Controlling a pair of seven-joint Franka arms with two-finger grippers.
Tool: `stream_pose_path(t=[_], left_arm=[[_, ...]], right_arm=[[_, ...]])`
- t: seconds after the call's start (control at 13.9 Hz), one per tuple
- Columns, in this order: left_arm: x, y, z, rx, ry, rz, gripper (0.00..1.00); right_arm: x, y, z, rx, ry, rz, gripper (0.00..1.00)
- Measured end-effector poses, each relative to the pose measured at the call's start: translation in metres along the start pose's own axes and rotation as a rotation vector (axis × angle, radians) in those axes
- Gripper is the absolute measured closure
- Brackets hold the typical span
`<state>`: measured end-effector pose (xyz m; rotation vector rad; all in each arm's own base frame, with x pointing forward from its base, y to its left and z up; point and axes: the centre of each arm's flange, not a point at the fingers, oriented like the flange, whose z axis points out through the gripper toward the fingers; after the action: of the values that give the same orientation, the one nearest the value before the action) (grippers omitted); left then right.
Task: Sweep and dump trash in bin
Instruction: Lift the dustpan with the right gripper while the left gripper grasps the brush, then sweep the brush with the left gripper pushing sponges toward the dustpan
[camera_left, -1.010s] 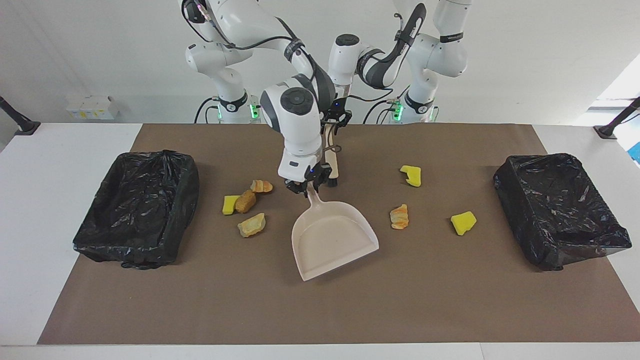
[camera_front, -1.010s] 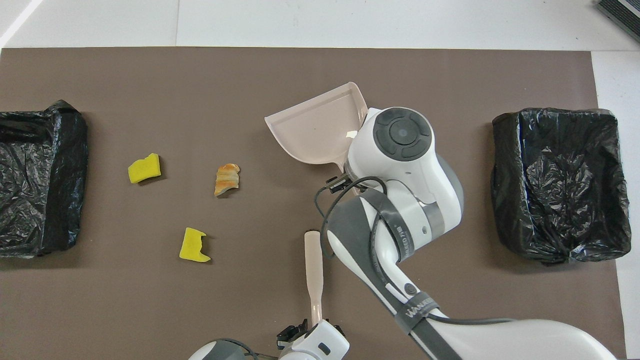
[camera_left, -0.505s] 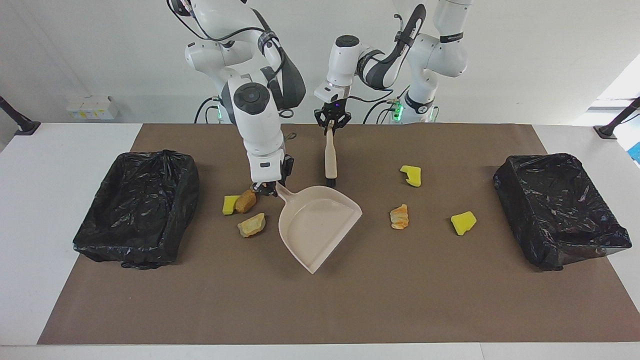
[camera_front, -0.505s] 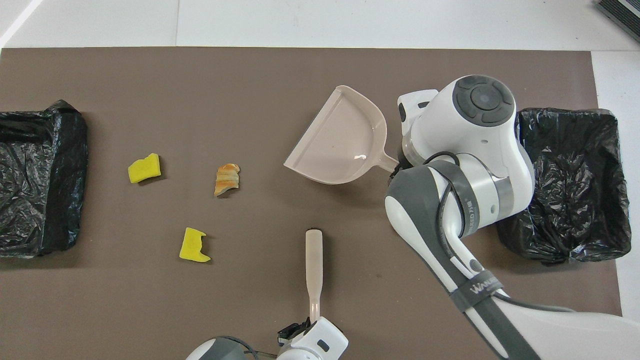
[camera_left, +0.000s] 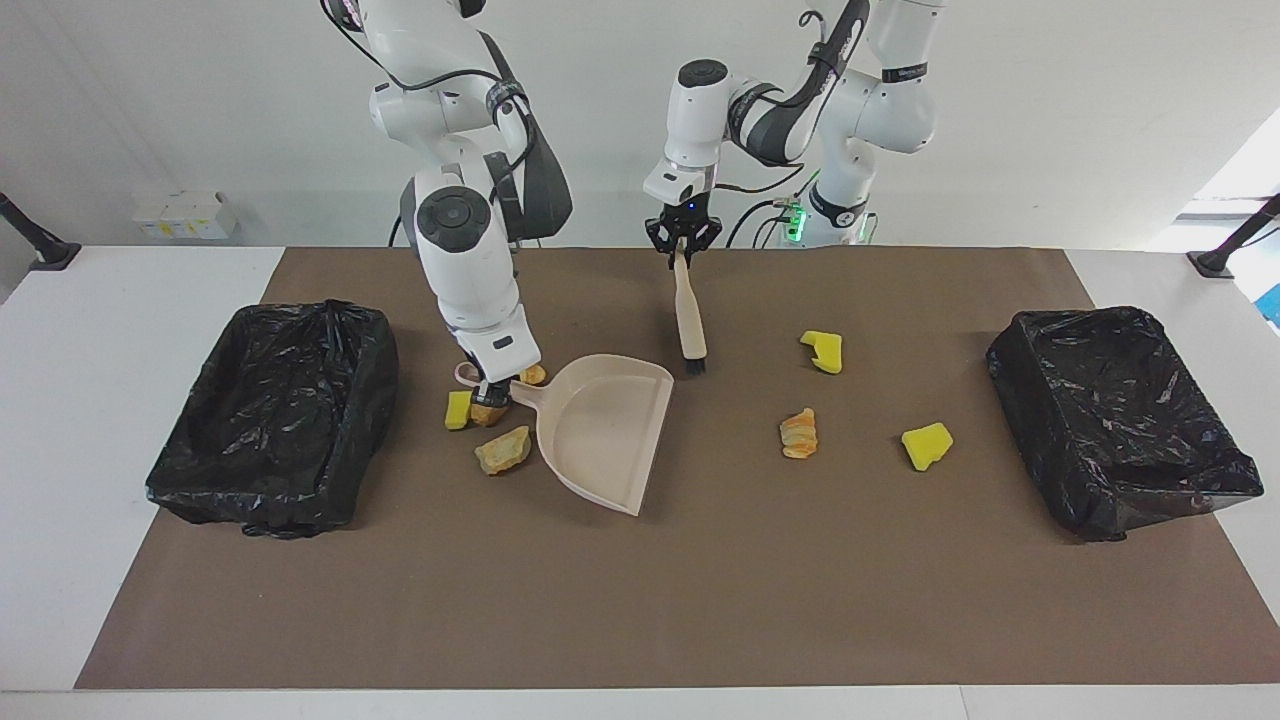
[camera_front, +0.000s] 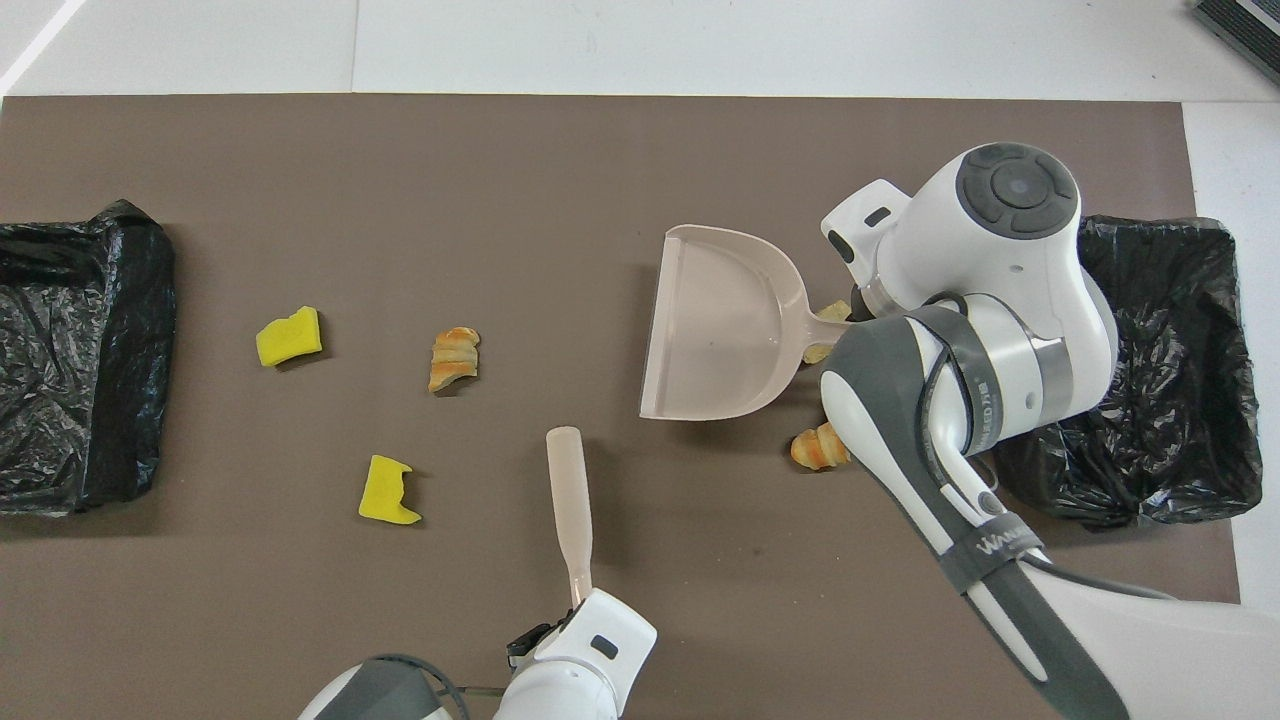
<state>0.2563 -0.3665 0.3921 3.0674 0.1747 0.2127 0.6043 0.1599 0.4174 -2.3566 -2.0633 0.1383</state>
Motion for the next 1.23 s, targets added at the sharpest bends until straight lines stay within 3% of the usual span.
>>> stream_pose_path(t=[0.36, 0.87, 1.23], left_arm=[[0.088, -0.039, -0.021, 0.030, 0.027, 0.068, 0.74], [0.214, -0.139, -0.008, 0.057, 0.003, 0.129, 0.74], [0.283, -0.279, 0.009, 0.076, 0.003, 0.060, 0.74]], right_arm=[[0.032, -0.019, 0.019, 0.026, -0.037, -0.089, 0.68], [0.093, -0.047, 0.050, 0.053, -0.074, -0.039, 0.68], [0.121, -0.066, 0.050, 0.041, -0.082, 0.033, 0.68]])
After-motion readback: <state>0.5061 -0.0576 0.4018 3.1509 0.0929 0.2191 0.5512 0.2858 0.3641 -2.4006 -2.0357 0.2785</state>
